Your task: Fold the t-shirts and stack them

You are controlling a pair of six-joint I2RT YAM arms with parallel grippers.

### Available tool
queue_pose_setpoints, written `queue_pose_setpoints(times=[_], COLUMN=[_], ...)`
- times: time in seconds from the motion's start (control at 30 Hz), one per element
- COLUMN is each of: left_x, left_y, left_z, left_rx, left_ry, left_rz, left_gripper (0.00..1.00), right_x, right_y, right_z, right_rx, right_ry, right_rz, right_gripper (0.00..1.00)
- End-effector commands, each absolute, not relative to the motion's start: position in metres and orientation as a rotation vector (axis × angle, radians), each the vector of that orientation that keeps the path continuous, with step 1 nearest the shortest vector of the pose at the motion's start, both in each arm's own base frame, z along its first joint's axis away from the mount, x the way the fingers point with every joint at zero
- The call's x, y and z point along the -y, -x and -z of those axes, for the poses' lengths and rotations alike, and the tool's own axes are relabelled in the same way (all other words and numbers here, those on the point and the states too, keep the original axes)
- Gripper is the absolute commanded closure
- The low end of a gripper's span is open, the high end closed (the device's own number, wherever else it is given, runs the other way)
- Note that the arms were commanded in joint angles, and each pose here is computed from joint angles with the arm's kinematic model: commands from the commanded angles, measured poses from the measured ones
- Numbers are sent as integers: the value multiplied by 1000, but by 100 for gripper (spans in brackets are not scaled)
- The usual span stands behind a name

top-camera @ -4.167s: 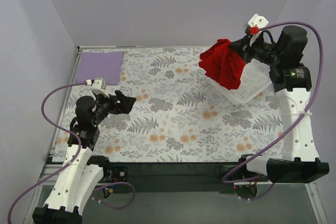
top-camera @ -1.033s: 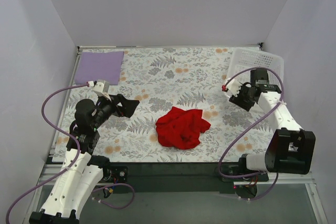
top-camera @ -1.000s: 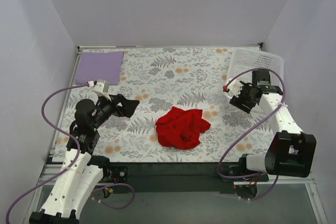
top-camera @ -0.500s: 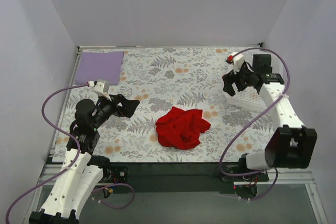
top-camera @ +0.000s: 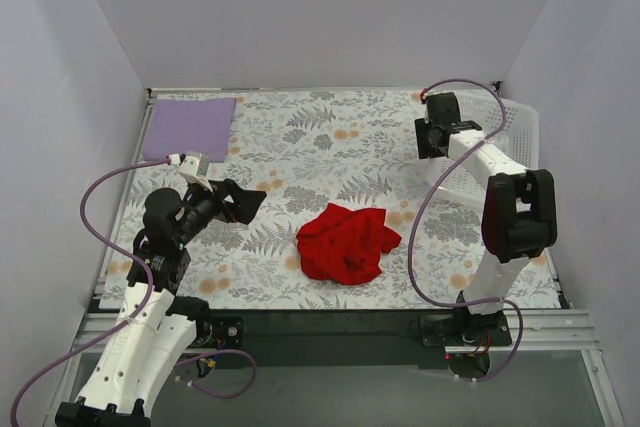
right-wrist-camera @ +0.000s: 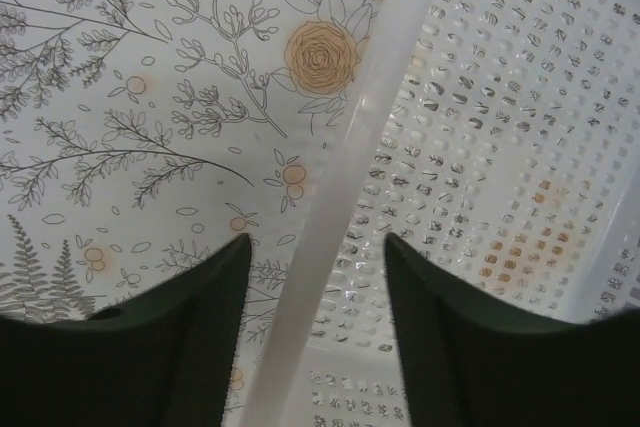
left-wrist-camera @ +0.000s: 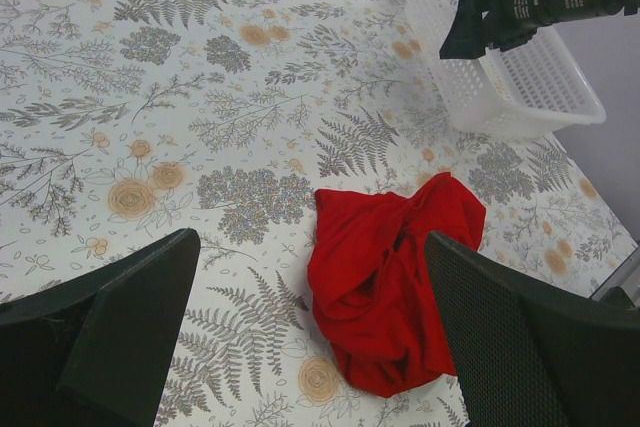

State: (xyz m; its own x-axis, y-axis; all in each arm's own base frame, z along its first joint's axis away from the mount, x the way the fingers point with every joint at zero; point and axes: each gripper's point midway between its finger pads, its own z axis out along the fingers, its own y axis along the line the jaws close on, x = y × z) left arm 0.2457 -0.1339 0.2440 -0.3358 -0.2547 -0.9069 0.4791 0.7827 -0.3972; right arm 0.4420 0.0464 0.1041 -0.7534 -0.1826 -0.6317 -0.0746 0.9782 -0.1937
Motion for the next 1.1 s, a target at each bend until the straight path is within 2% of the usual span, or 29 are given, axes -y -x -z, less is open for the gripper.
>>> queue_pose_setpoints(times=[0.0, 0.1, 0.13, 0.27, 0.4, 0.73, 0.9, 1.07], left_x=[135, 135, 135, 135, 135, 135, 136, 144], left_y=[-245, -245, -245, -246, -246, -248, -249, -248], left_z=[-246, -246, -247, -245, -243, -240, -239, -228], left_rx=[-1747, -1747, -1745, -1750, -1759, -1771, -1777, -1811], left_ry=[-196, -196, -197, -195, -195, -192, -195, -175], left_rz=[748, 748, 749, 748, 750, 745, 750, 825], left_gripper=[5, 5, 5, 5, 5, 5, 5, 2], right_x=[-42, -56, -56, -55, -49, -6, -2, -23], right_y=[-463, -463, -464, -472, -492, -538, -546, -535], right_z=[-117, -109, -111, -122, -130, -119, -126, -177], right_rx=[-2362, -2379, -2373, -2342, -2312, -2312, -2293, -2203], right_ry=[138, 227, 246, 290, 313, 213, 209, 324], right_rz=[214, 133, 138, 162, 225, 409, 436, 357], right_gripper=[46, 67, 70, 82, 83, 81, 59, 49])
